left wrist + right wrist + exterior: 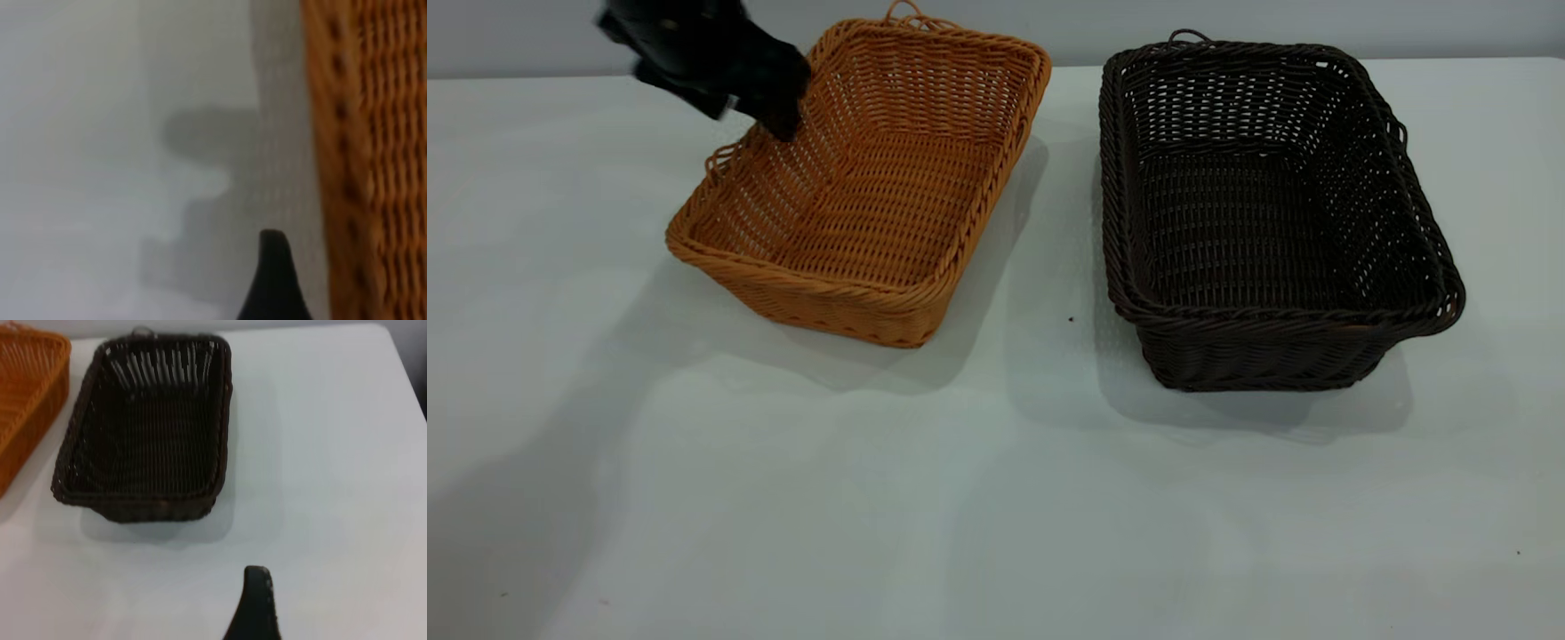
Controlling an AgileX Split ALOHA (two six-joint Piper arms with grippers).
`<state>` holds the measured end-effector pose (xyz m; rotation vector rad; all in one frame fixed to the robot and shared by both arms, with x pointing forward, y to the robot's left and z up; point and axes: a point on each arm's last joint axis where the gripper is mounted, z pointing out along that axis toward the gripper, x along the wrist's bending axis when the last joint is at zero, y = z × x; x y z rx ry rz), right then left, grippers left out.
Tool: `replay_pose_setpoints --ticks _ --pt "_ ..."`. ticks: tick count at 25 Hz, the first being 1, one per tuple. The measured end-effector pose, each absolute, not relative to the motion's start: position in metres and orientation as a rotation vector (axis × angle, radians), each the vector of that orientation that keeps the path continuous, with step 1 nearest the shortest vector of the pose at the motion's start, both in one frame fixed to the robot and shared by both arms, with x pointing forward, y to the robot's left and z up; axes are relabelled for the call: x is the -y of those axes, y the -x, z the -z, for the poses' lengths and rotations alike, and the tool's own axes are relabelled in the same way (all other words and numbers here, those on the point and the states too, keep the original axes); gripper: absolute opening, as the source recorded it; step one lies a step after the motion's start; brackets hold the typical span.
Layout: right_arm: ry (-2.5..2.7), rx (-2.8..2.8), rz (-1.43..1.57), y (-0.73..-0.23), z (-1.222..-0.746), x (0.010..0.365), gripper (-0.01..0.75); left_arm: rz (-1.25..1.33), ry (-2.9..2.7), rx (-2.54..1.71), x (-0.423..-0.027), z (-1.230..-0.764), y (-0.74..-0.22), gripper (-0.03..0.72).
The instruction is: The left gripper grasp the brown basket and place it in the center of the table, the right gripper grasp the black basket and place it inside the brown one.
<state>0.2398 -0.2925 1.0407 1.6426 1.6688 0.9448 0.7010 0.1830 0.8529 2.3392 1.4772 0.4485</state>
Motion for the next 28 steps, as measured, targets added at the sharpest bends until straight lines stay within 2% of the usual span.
replay_pose_setpoints --ticks 6,9,12,14,15,19,28 --pt "-1.786 -1.79 -0.921 -0.271 -1.049 0.286 0.552 -0.411 -2.372 -1.491 -0.179 -0.824 -0.71 0.505" --pt "-1.9 -1.878 -0.918 -0.297 -1.048 0.279 0.552 -0.408 -2.375 -1.493 -0.178 -0.815 -0.712 0.449" --pt "-2.046 -1.975 -0.953 -0.326 -1.04 0.269 0.552 -0.412 -2.372 -1.491 -0.178 -0.811 -0.713 0.288" --pt "-2.144 -2.023 -0.985 -0.345 -1.033 0.263 0.552 -0.41 -2.357 -1.502 -0.178 -0.811 -0.714 0.135" --pt "-2.203 -2.037 -1.008 -0.355 -1.029 0.259 0.552 -0.404 -2.335 -1.519 -0.177 -0.814 -0.714 0.092" --pt "-2.436 -2.024 -1.086 -0.395 -1.007 0.249 0.552 -0.425 -2.32 -1.5 -0.176 -0.843 -0.715 0.078" --pt "-2.973 -1.681 -1.166 -0.464 -0.93 0.238 0.552 -0.631 -2.19 -1.37 -0.181 -0.951 -0.717 0.078"
